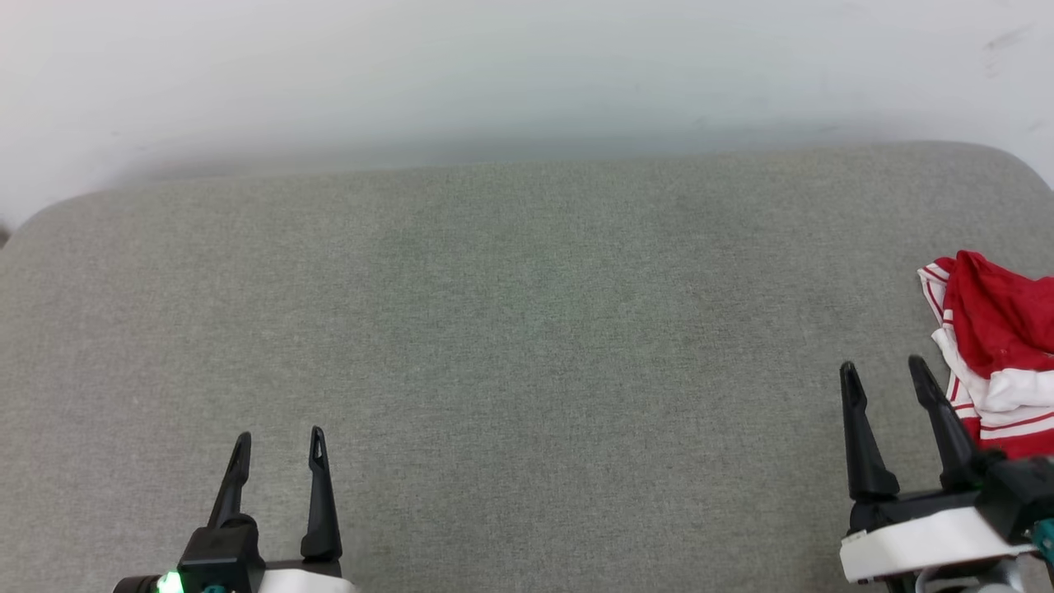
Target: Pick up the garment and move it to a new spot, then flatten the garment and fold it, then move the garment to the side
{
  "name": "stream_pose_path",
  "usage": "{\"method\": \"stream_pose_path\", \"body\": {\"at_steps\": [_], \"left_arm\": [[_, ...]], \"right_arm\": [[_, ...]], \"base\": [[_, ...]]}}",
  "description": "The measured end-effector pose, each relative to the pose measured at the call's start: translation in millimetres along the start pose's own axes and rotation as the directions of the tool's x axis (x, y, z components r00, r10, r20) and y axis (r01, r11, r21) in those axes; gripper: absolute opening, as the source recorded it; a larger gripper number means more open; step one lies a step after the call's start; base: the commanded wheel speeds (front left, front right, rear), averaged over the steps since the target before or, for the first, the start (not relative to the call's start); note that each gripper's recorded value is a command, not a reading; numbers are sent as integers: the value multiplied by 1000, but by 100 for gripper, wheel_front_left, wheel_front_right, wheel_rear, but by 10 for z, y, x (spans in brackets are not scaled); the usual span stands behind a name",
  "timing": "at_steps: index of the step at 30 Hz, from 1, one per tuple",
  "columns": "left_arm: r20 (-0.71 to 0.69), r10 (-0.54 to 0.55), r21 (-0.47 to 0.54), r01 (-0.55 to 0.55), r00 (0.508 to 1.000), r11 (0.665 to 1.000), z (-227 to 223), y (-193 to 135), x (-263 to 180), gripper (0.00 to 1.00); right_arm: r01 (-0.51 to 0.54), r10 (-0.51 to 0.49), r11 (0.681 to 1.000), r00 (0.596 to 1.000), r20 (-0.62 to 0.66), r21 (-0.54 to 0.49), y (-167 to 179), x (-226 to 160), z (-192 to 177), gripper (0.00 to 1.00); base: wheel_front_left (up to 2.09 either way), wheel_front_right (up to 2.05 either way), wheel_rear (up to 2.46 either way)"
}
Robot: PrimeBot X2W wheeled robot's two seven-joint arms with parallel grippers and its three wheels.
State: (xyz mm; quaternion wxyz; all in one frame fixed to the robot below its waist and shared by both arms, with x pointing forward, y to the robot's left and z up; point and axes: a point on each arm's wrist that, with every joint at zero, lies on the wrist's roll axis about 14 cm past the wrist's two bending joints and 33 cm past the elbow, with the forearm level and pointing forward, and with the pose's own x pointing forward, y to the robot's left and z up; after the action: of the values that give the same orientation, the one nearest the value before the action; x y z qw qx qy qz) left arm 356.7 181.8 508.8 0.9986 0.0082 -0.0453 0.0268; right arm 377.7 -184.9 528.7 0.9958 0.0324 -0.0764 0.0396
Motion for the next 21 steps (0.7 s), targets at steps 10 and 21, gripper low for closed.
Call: {"method": "stream_pose_path", "body": {"at_steps": [10,21], "left_arm": [[-10,-5,-12,5,1000,1000,-18,29,-90,0],[-98,16,-136,-30,995,990,-235,61,-147,0]], "right_arm": [[23,-23,999,999,-22,24,11,-187,-57,0],[69,-55,987,994,-97,147,-29,-262,-262,0]], "base": [[0,0,0],[0,0,0]]}}
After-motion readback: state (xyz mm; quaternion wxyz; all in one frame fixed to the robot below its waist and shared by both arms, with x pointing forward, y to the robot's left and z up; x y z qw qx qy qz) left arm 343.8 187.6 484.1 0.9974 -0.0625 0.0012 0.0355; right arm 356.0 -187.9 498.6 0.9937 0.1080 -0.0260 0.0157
